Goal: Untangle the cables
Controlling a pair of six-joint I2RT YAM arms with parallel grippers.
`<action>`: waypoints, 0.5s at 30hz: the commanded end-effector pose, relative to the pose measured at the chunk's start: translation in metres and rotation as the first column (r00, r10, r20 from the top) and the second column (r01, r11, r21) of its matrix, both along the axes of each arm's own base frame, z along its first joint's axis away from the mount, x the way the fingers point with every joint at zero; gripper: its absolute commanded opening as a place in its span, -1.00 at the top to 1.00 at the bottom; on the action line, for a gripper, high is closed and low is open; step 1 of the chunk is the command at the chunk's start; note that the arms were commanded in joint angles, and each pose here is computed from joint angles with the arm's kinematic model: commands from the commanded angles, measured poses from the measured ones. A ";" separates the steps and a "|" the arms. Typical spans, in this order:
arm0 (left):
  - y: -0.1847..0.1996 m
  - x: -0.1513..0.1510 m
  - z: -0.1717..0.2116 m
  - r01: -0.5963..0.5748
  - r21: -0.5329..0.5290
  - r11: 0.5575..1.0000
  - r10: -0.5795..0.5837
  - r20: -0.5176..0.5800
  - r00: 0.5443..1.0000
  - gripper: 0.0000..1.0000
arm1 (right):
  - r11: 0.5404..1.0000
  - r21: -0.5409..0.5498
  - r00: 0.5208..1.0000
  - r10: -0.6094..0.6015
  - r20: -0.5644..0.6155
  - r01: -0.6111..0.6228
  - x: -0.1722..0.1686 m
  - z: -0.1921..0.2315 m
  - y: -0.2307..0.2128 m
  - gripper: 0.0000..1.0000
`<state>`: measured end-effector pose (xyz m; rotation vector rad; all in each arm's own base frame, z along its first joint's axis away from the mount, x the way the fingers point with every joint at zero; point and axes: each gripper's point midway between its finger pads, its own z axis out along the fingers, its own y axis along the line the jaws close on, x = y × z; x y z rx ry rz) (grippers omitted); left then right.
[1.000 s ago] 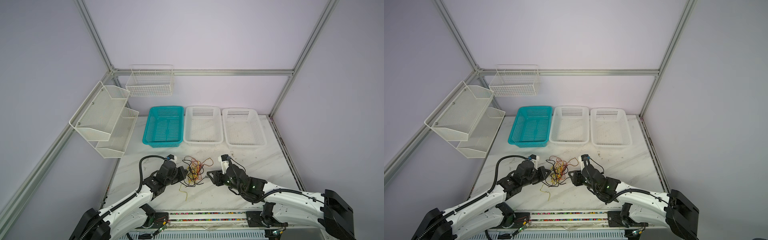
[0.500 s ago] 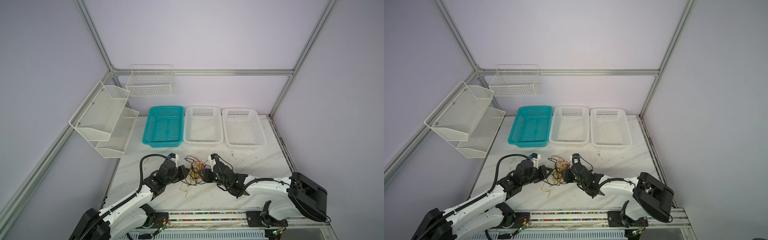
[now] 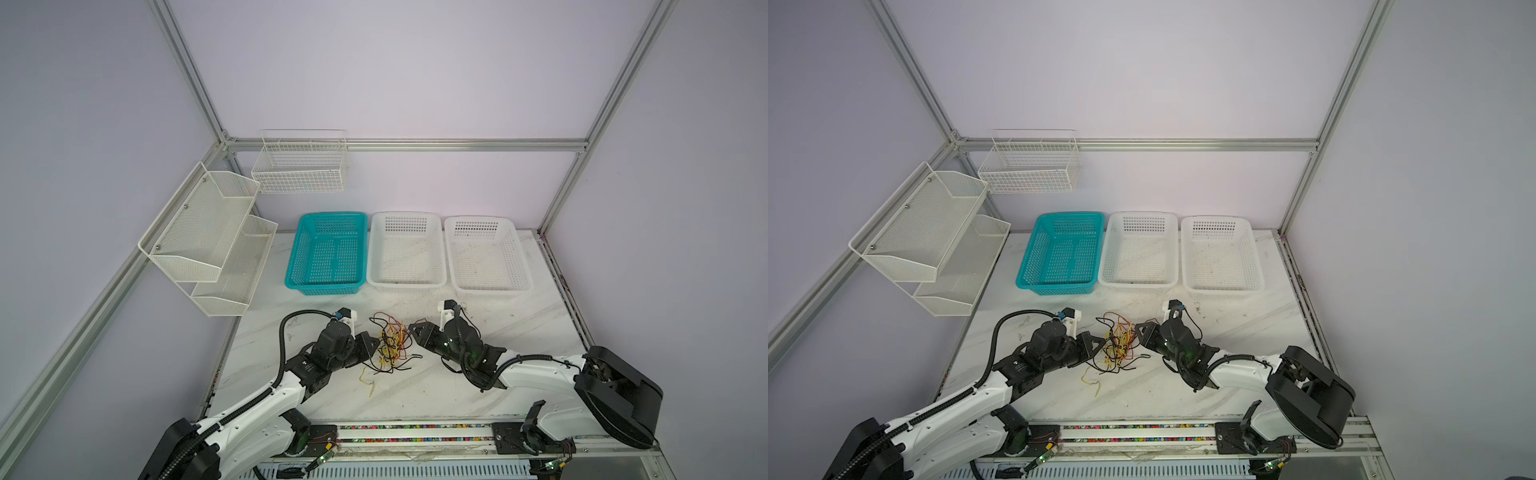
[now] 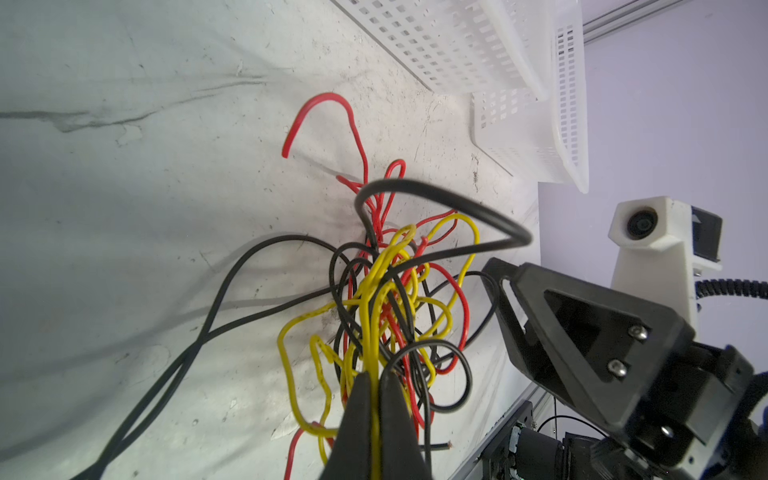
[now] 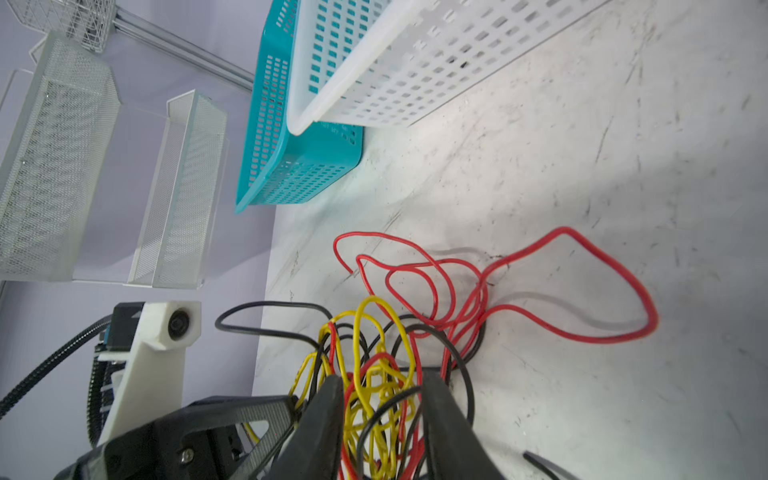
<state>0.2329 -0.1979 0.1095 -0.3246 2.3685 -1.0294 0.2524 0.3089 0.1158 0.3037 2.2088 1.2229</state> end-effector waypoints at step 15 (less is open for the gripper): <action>-0.002 -0.001 0.001 0.007 -0.037 0.999 -0.006 0.027 1.000 1.00 | 0.991 0.125 0.997 0.054 -0.060 -0.046 0.000 -0.010 0.026 0.78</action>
